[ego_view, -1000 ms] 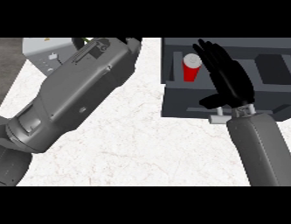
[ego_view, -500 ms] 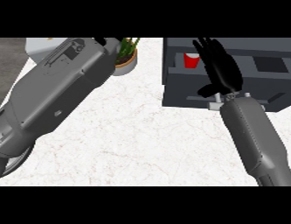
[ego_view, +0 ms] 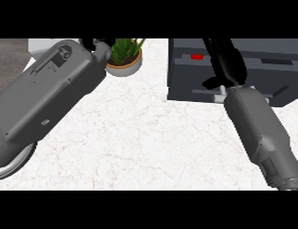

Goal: Pick up the can, place it into the drawer and close the drawer

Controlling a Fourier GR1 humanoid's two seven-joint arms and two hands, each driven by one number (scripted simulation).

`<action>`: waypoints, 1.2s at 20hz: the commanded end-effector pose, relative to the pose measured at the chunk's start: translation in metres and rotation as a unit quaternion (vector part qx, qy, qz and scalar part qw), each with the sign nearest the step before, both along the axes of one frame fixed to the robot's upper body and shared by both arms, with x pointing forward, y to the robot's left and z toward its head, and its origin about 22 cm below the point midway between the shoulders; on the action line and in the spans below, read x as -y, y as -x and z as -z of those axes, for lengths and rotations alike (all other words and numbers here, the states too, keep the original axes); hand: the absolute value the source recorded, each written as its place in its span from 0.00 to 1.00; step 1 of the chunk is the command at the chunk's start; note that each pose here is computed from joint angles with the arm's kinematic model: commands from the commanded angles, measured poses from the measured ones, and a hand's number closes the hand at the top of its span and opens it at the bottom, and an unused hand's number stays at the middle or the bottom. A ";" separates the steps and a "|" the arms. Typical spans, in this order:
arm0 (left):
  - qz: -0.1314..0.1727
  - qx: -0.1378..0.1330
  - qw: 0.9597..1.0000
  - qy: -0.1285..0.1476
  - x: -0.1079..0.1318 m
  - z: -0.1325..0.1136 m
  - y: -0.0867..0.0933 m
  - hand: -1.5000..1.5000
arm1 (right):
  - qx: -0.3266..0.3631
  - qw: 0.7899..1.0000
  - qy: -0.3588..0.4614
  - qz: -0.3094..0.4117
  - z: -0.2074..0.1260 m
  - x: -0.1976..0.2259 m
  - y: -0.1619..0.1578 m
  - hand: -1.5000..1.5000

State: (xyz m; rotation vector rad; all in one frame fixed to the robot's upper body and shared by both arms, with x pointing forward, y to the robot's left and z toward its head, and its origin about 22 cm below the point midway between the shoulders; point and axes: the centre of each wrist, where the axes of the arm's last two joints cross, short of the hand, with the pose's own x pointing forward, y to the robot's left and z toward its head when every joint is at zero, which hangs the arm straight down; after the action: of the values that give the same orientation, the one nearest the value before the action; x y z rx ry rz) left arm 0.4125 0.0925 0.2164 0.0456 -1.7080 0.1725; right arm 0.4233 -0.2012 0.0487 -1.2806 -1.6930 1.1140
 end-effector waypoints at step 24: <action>0.030 0.014 0.999 -0.009 -0.013 -0.011 0.027 0.00 | 0.002 1.000 -0.024 0.020 -0.074 -0.007 -0.049 0.00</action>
State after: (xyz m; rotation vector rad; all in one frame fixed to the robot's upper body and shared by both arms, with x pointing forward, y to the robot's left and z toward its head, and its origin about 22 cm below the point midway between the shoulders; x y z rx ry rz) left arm 0.3915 0.1141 0.2261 0.0235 -1.7280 0.1376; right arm 0.4617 -0.2101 0.0889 -1.3297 -1.5930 1.0863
